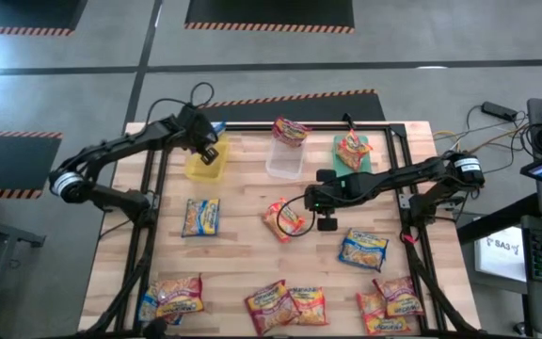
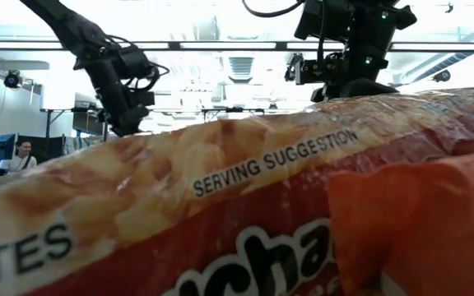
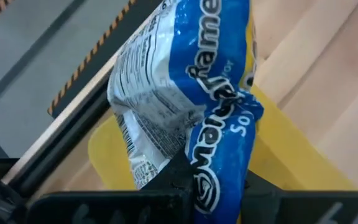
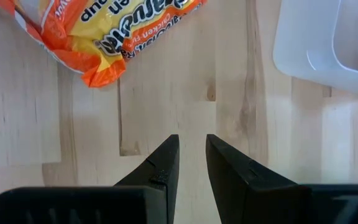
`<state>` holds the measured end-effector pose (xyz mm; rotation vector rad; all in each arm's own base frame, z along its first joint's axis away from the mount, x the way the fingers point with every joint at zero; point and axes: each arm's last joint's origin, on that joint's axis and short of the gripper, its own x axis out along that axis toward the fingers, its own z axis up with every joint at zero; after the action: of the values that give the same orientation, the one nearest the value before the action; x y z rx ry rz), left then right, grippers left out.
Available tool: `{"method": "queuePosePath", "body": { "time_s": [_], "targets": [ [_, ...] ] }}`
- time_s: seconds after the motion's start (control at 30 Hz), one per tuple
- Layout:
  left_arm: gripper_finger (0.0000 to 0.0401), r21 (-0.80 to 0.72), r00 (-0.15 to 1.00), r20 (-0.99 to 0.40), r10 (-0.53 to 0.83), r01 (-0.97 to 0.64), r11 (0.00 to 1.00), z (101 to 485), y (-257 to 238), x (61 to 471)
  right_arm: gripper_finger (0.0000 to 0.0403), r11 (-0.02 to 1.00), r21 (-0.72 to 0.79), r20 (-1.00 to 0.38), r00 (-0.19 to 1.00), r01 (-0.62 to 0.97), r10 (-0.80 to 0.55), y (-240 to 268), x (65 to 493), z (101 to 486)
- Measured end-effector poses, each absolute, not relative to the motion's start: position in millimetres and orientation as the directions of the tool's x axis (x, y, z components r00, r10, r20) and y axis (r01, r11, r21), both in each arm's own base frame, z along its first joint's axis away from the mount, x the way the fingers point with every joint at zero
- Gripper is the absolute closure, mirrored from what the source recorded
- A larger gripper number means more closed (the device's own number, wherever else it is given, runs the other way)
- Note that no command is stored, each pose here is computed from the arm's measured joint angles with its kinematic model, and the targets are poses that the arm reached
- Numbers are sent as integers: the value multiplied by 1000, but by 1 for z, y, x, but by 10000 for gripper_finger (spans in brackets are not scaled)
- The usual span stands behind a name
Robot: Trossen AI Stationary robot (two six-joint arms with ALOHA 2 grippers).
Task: Sort Maruchan noodles
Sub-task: Put the middle blue noodle pack into the yellow bin
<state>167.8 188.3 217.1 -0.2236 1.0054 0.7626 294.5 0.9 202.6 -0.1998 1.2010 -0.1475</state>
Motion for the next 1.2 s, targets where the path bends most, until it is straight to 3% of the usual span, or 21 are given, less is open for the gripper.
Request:
{"method": "queuePosePath", "body": {
  "time_s": [0.3, 0.83, 0.97, 1.2],
  "targets": [
    [399, 209, 377, -710, 595, -693, 690, 251, 182, 161, 332, 973, -231, -902, 373, 11, -218, 1, 296, 203],
    [399, 184, 357, -809, 466, -600, 778, 248, 168, 150, 332, 973, -230, -892, 395, 18, -218, 1, 299, 204],
    [399, 108, 411, -828, 381, -550, 828, 240, 170, 157, 332, 973, -230, -891, 399, 18, -218, 1, 299, 204],
    [399, 137, 407, -816, 411, -555, 821, 226, 186, 170, 332, 973, -229, -889, 402, 19, -218, 1, 299, 204]
  ]
}}
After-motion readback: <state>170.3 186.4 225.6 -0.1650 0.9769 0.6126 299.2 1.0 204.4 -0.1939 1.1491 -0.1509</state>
